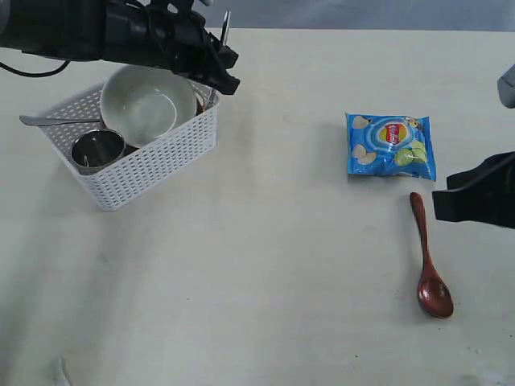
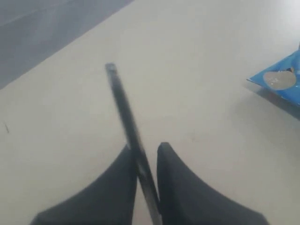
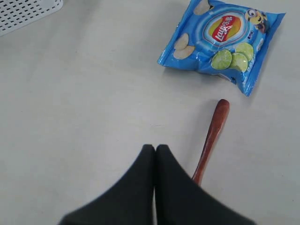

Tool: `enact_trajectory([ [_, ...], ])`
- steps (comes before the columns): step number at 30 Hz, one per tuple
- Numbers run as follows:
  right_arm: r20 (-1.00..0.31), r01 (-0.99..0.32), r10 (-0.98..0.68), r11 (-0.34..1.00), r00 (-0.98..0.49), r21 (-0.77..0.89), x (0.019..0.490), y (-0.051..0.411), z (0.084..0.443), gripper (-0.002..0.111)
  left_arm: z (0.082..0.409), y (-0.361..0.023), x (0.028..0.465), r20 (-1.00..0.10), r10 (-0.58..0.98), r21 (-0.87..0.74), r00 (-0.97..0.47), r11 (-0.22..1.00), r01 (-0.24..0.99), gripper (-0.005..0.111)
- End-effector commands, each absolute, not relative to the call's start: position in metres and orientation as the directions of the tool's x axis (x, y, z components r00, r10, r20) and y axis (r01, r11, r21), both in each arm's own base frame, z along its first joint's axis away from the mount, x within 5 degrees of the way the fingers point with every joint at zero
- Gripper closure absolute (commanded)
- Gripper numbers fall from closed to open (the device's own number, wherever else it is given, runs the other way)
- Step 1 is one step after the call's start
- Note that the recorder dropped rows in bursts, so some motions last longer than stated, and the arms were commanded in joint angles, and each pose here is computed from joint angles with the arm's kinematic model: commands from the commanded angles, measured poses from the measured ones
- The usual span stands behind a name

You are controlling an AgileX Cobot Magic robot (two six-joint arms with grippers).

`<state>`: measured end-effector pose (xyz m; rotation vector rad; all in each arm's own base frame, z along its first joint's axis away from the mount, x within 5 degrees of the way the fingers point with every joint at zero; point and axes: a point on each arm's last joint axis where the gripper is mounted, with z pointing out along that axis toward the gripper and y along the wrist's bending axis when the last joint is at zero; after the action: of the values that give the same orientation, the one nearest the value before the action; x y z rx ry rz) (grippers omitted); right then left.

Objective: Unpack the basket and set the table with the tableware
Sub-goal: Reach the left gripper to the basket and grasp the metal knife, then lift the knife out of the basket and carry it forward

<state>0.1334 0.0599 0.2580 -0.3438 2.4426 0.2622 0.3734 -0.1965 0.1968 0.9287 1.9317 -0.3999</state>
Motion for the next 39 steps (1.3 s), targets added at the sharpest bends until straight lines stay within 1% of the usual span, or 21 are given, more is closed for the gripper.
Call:
enact_trajectory([
  [1,-0.636,-0.318,-0.189,0.944,-0.748,0.093,0.134,0.060,0.260,0.109,0.199,-0.198,0.373,-0.853,0.440,0.096,-0.281,0.660,0.745,0.096],
  [6,-0.636,-0.318,-0.189,0.944,-0.748,0.093,0.134,0.060,0.260,0.109,0.199,-0.199,0.373,-0.857,0.418,0.067,-0.302,0.670,0.740,0.096],
  [7,-0.636,-0.318,-0.189,0.944,-0.748,0.093,0.134,0.060,0.260,0.109,0.199,-0.199,0.373,-0.857,0.415,0.062,-0.305,0.672,0.738,0.098],
  [9,-0.636,-0.318,-0.189,0.944,-0.748,0.093,0.134,0.060,0.260,0.109,0.199,-0.199,0.373,-0.857,0.414,0.061,-0.306,0.672,0.738,0.106],
  [10,-0.636,-0.318,-0.189,0.944,-0.748,0.093,0.134,0.060,0.260,0.109,0.199,-0.199,0.373,-0.857,0.414,0.061,-0.306,0.672,0.738,0.107],
  [17,-0.637,-0.318,-0.192,0.944,-0.747,0.089,0.134,0.060,0.260,0.109,0.211,-0.198,0.371,-0.870,0.404,0.072,-0.284,0.673,0.736,0.107],
  [28,-0.637,-0.319,-0.195,0.944,-0.746,0.085,0.134,0.060,0.260,0.109,0.254,-0.193,0.361,-0.910,0.355,0.098,-0.212,0.683,0.724,0.107],
  [36,-0.638,-0.328,-0.205,0.942,-0.742,0.078,0.134,0.060,0.260,0.109,0.313,-0.184,0.339,-0.951,0.297,0.153,-0.083,0.688,0.710,0.107],
  [37,-0.639,-0.331,-0.209,0.941,-0.741,0.075,0.134,0.060,0.260,0.109,0.323,-0.182,0.334,-0.960,0.267,0.135,-0.078,0.692,0.709,0.107],
  [39,-0.639,-0.332,-0.211,0.940,-0.740,0.074,0.134,0.060,0.260,0.109,0.339,-0.181,0.324,-0.980,0.167,0.037,-0.109,0.691,0.722,0.107],
])
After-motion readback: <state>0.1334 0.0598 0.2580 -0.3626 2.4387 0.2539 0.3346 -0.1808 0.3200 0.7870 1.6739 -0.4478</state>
